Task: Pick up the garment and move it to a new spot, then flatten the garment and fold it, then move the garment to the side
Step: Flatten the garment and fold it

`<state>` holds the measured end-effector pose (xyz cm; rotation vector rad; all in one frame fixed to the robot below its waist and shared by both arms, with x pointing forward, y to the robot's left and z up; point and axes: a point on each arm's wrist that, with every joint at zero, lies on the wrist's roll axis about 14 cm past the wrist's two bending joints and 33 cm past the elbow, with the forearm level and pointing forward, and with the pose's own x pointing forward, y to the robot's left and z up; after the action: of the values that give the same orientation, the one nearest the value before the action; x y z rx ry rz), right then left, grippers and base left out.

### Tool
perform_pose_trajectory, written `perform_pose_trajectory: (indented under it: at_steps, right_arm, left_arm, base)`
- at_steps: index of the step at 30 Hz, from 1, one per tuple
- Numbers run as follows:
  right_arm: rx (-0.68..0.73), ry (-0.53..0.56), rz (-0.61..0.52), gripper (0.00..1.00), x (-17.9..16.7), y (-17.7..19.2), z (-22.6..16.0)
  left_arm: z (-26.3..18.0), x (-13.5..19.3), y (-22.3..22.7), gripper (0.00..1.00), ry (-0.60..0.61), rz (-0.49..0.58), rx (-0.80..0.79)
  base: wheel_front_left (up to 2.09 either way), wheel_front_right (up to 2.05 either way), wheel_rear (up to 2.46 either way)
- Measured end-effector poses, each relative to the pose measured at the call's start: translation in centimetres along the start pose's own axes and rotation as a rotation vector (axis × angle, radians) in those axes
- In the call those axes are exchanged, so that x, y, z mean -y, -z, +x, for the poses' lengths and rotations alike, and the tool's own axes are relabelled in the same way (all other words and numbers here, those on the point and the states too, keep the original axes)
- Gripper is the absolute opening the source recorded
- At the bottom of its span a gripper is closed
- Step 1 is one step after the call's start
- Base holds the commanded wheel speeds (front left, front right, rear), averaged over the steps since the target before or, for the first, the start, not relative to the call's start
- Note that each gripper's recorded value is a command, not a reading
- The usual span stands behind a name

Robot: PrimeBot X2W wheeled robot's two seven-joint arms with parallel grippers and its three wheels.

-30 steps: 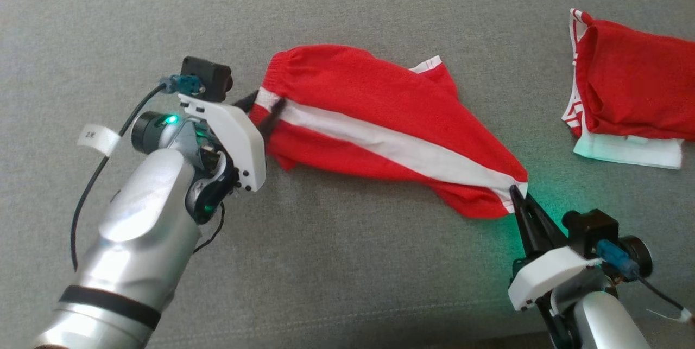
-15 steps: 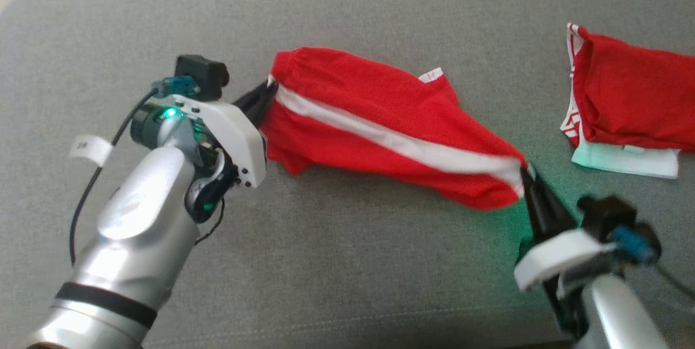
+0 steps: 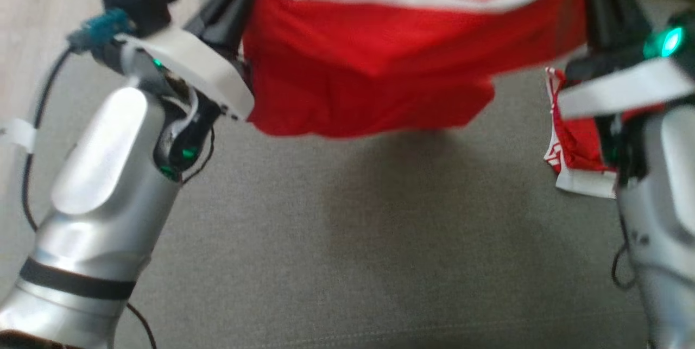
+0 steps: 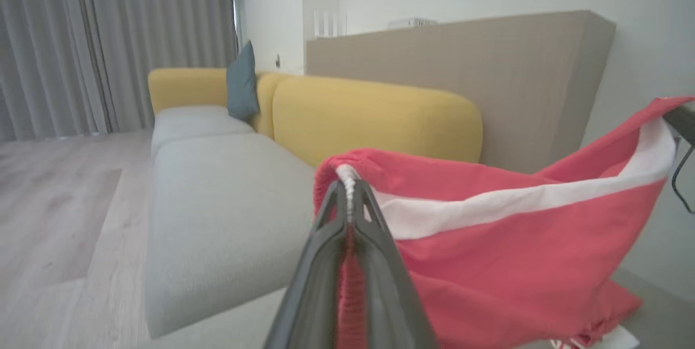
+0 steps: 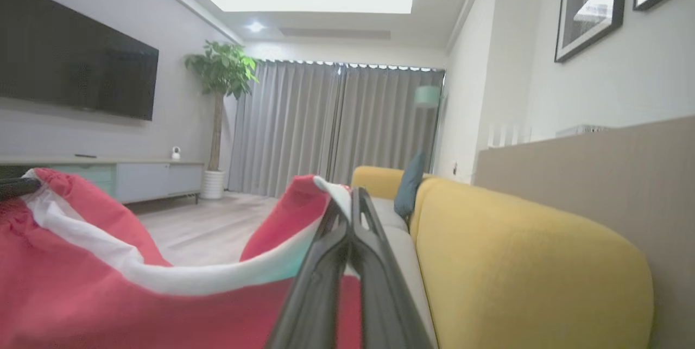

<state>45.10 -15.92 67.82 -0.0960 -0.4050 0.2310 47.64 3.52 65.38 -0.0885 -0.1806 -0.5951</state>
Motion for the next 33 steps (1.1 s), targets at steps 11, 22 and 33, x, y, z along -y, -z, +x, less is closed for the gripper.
perform_pose_trajectory:
  at_steps: [11, 22, 33]
  right_arm:
    - [0.132, 0.05, 0.078, 0.0, 1.0, -6.3, 0.8]
    - [0.006, 0.118, 0.222, 0.0, 0.9, -3.4, -3.9]
    - [-0.11, 0.076, 0.178, 0.0, 0.0, -1.1, -1.1]
  left_arm:
    - [-3.2, 0.5, -8.3, 0.0, -0.073, -0.001, 0.259]
    - [-7.1, 1.3, -6.3, 0.0, -0.117, -0.11, 0.233]
    - [-4.8, -1.9, -2.9, 0.0, -0.149, -0.125, 0.094]
  base:
    - [0.0, 0.0, 0.0]
    - [0.0, 0.0, 0.0]
    - [0.0, 0.0, 0.0]
